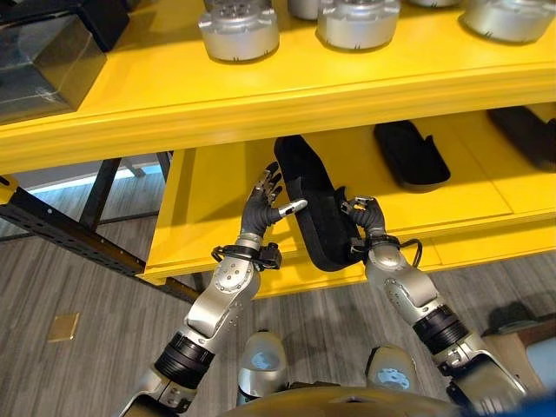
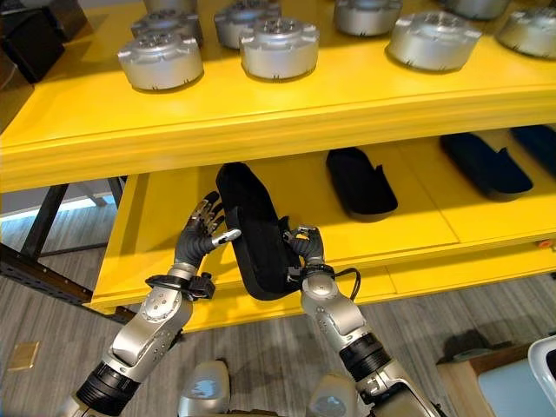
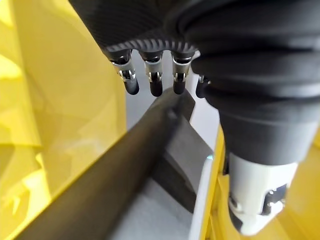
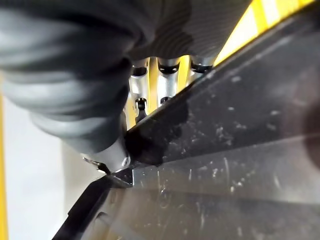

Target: Move parts from the plastic box to the shelf.

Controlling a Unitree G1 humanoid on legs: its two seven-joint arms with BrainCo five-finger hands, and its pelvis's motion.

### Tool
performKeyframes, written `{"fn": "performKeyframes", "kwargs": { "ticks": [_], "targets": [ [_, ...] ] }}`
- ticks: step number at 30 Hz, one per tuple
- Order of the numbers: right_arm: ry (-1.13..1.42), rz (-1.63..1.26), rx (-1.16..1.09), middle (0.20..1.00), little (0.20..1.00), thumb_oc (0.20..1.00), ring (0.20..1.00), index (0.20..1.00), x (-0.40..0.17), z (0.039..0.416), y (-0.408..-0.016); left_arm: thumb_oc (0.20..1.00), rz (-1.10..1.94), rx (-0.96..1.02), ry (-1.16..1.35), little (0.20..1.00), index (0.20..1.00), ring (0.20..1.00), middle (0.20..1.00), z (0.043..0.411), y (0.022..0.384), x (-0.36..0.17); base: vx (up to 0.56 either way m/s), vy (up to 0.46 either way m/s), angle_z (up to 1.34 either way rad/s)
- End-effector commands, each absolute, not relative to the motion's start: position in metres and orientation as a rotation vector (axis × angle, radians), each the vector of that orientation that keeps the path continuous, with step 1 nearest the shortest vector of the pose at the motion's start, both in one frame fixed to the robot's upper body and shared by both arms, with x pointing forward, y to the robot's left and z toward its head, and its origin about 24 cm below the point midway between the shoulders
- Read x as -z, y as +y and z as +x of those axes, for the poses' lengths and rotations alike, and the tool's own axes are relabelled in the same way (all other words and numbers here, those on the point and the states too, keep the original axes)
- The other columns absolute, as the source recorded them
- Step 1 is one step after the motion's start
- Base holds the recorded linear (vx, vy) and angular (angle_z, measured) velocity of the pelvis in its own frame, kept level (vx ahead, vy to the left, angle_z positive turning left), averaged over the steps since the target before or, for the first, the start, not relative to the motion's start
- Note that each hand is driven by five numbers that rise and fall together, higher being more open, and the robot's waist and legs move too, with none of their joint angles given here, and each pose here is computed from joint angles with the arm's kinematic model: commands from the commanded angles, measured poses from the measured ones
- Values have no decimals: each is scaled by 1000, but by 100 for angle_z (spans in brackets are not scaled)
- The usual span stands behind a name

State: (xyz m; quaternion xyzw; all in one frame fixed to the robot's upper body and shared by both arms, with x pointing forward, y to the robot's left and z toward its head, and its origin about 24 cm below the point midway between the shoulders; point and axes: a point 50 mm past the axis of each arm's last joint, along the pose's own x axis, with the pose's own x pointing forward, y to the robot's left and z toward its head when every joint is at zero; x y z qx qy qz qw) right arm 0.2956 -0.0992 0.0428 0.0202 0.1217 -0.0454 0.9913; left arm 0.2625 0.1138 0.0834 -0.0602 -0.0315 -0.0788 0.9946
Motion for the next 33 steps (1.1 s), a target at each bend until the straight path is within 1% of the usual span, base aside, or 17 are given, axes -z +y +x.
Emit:
{"fn": "performKeyframes", "kwargs": {
  "ticks": [1,14,17,22,27,33],
  "targets": [
    [140,192,136,200,200,200,200,200,-69,305,-91,1000,-111,220,-143,1000,1000,1000,1000,260,107,-102,154,-25,-5],
    [263,108,174,200,200,200,200,200,-44,310,-95,1000,-99,208,2,1000,1000,1000,1000,264,104,-84,84,11,0],
    [256,63,177,200,200,200,200,200,-41,312,-96,1000,-129,188,62,1000,1000,1000,1000,265,105,-78,-3,36,8],
    [211,11,193,200,200,200,200,200,-47,317,-93,1000,-180,73,-31,1000,1000,1000,1000,262,111,-91,-95,48,10],
    [159,-10,265,200,200,200,200,200,-65,334,-97,1000,-177,126,-77,1000,1000,1000,1000,255,113,-98,-165,59,25],
    [143,-4,341,200,200,200,200,200,-85,356,-108,1000,-170,171,-123,1000,1000,1000,1000,264,117,-111,-117,16,14]
  ]
}}
